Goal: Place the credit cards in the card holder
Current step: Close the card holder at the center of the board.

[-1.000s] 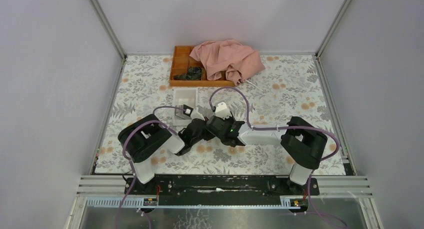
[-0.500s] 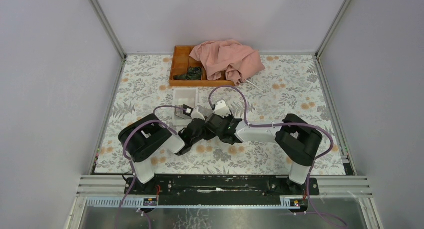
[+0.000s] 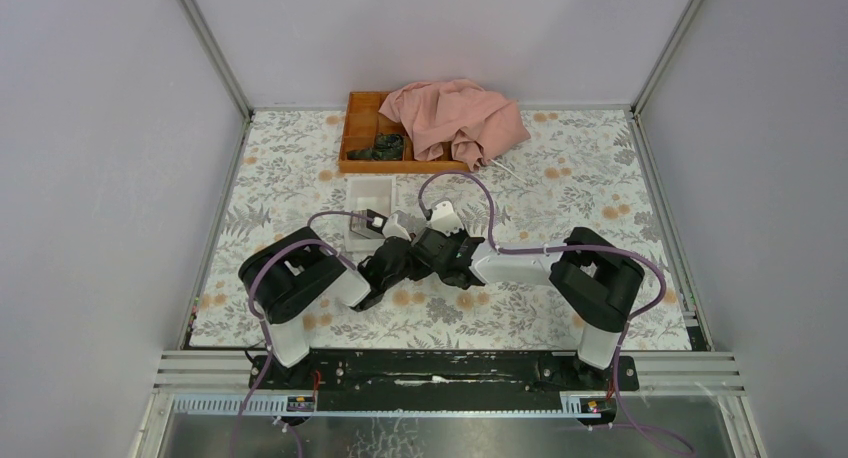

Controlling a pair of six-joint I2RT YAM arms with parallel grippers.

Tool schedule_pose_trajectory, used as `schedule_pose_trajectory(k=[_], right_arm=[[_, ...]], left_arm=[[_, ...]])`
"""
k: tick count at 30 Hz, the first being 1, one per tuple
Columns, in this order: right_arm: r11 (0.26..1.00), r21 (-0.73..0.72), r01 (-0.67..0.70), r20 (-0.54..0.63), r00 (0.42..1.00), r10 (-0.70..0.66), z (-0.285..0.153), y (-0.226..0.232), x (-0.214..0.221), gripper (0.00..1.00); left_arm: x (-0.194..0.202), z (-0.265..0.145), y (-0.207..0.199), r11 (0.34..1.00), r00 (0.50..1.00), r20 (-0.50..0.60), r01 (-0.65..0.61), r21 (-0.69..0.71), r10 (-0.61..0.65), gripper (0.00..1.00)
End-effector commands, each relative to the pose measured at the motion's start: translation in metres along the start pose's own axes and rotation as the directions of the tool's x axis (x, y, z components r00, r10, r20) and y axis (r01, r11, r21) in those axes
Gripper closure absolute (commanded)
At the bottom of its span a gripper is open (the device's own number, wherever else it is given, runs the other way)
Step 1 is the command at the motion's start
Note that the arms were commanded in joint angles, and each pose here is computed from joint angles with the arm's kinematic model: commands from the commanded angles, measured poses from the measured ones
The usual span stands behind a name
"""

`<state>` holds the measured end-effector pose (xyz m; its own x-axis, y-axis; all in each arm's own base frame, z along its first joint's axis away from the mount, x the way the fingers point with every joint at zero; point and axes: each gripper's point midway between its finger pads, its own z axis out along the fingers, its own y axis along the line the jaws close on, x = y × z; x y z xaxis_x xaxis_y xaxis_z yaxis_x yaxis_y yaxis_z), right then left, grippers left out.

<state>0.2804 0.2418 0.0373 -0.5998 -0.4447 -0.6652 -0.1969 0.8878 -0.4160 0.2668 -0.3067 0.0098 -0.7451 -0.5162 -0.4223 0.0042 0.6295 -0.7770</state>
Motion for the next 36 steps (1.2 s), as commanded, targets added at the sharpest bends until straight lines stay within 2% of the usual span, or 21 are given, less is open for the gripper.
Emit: schedule_pose_trajectory(k=[1,13,36], right_arm=[[0.998,0.017,-0.062,0.045,0.997,0.061,-0.009,-0.011,-0.020,0.81],[0.997,-0.008,-0.070,0.034,0.997,0.071,-0.011,-0.007,-0.016,0.88],[0.999,-0.016,-0.049,-0.012,0.999,0.049,-0.005,0.001,0.002,0.89]], left_arm=[[0.037,-0.013,0.072,0.972,0.990,-0.134,-0.081,-0.221,0.052,0.93],[0.038,-0.012,0.072,0.974,0.990,-0.135,-0.071,-0.216,0.042,0.93],[0.040,-0.014,0.070,0.977,0.990,-0.137,-0.059,-0.204,0.031,0.93]])
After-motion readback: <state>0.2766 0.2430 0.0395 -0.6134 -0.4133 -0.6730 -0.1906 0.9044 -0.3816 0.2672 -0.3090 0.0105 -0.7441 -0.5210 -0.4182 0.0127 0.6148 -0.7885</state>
